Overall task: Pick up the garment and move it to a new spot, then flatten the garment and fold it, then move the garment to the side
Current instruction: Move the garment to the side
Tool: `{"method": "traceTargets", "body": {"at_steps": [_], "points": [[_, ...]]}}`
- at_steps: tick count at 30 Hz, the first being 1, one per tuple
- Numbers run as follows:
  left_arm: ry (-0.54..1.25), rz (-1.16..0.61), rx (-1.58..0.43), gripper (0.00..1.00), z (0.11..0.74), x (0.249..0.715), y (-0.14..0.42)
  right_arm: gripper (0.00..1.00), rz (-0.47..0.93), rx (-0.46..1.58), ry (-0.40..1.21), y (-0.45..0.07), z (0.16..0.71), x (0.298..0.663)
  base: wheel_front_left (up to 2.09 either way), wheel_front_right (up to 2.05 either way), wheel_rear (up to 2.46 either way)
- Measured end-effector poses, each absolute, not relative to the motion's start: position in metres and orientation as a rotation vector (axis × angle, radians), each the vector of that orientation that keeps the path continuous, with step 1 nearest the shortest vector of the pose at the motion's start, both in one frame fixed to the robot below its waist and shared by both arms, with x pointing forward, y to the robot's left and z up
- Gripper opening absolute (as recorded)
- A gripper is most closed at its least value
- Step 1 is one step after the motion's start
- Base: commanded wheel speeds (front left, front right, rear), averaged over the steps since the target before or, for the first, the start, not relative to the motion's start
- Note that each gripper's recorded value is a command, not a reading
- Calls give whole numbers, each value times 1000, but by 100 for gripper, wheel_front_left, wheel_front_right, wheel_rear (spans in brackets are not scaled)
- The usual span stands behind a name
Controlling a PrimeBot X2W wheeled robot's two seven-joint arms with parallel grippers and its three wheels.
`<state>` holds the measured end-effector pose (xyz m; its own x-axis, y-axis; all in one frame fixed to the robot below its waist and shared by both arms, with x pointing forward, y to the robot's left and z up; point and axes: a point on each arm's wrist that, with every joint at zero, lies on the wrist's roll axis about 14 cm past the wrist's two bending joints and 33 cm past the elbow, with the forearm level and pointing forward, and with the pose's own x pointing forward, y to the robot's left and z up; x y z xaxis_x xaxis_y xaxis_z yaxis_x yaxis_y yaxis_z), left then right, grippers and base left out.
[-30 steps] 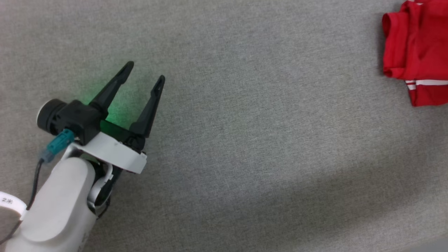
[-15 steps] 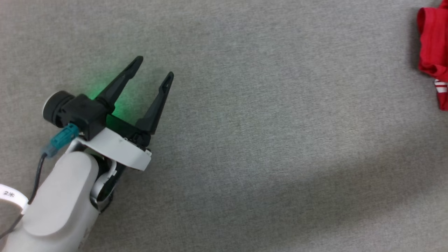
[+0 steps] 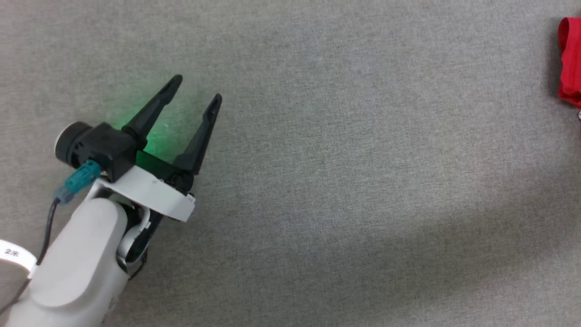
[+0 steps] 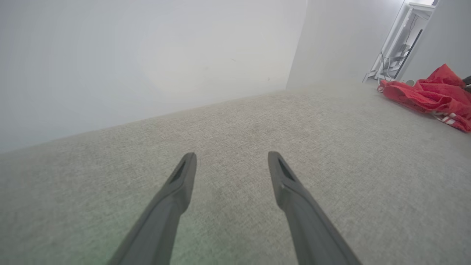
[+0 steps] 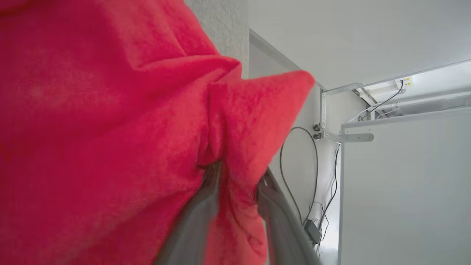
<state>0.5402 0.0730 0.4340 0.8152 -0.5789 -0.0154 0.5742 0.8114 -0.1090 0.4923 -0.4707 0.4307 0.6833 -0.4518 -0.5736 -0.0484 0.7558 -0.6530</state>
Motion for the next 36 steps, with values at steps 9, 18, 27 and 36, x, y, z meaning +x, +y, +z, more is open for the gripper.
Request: {"method": "traceTargets", "body": {"at_steps": [9, 18, 27, 36], "points": [[33, -577, -95, 100, 450, 530, 86, 100, -272, -664, 721, -471, 451, 494, 0, 0, 0], [15, -507, -91, 100, 469, 510, 109, 100, -272, -603, 600, -460, 475, 494, 0, 0, 0], [6, -394, -87, 100, 486, 478, 147, 100, -217, -446, 392, -414, 495, 499, 0, 0, 0], [-3, -271, -68, 100, 498, 436, 187, 100, -95, -345, 216, -352, 516, 496, 0, 0, 0]]}}
